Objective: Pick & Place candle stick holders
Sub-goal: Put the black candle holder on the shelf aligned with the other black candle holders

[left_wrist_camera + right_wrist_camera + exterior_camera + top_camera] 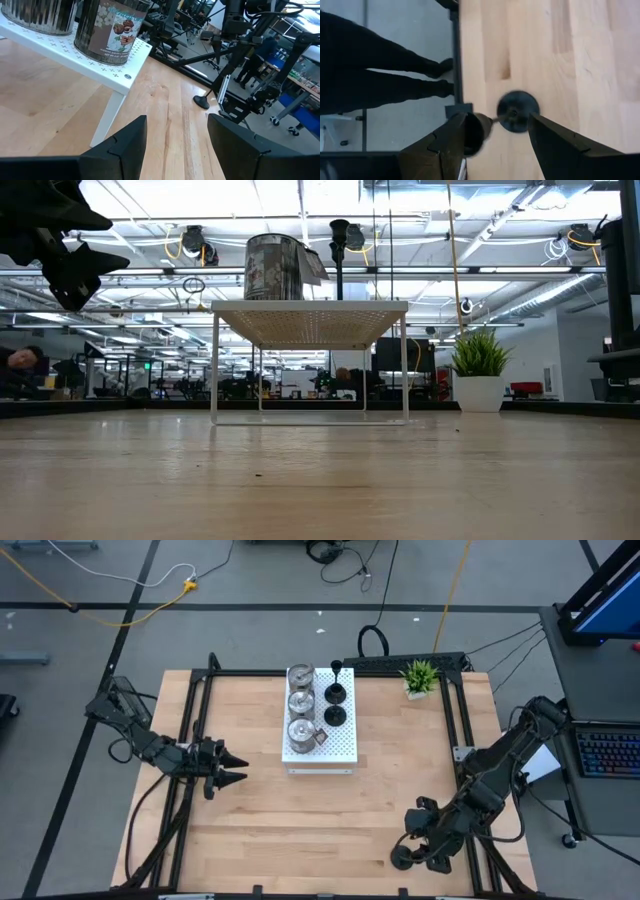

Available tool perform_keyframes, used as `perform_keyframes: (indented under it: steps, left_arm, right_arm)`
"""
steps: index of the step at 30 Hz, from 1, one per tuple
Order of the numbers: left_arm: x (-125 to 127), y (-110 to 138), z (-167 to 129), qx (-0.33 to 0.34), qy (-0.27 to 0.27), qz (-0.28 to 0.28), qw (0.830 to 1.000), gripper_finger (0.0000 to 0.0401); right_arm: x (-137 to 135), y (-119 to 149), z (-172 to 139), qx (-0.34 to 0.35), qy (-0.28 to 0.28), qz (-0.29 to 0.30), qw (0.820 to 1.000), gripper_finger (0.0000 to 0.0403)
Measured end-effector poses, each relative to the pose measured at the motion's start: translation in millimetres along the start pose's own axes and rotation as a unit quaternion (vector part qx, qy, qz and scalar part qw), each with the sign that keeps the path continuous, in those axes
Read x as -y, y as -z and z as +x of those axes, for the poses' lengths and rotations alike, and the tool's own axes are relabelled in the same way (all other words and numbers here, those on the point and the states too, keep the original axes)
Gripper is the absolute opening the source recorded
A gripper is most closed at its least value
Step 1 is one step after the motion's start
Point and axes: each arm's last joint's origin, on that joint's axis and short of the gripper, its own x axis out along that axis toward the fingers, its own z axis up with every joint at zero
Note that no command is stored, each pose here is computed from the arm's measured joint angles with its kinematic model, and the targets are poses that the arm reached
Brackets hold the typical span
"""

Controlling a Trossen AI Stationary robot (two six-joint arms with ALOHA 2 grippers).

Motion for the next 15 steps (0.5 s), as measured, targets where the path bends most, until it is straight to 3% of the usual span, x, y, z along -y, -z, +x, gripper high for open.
perform_keyframes:
  steps: [6,15]
  left_arm:
    - [0.1,0.0,0.0,0.0,0.0,0.0,1.0,0.0214]
    - [0.0,0.0,0.0,0.0,0.0,0.0,1.0,0.0214]
  right_arm:
    - [-4.3,-3.0,-0.1,0.016,-0.022,-0.037,0.999,0.0205]
    - [-4.4,-2.9,-0.1,0.014,-0.023,-0.042,0.999,0.0202]
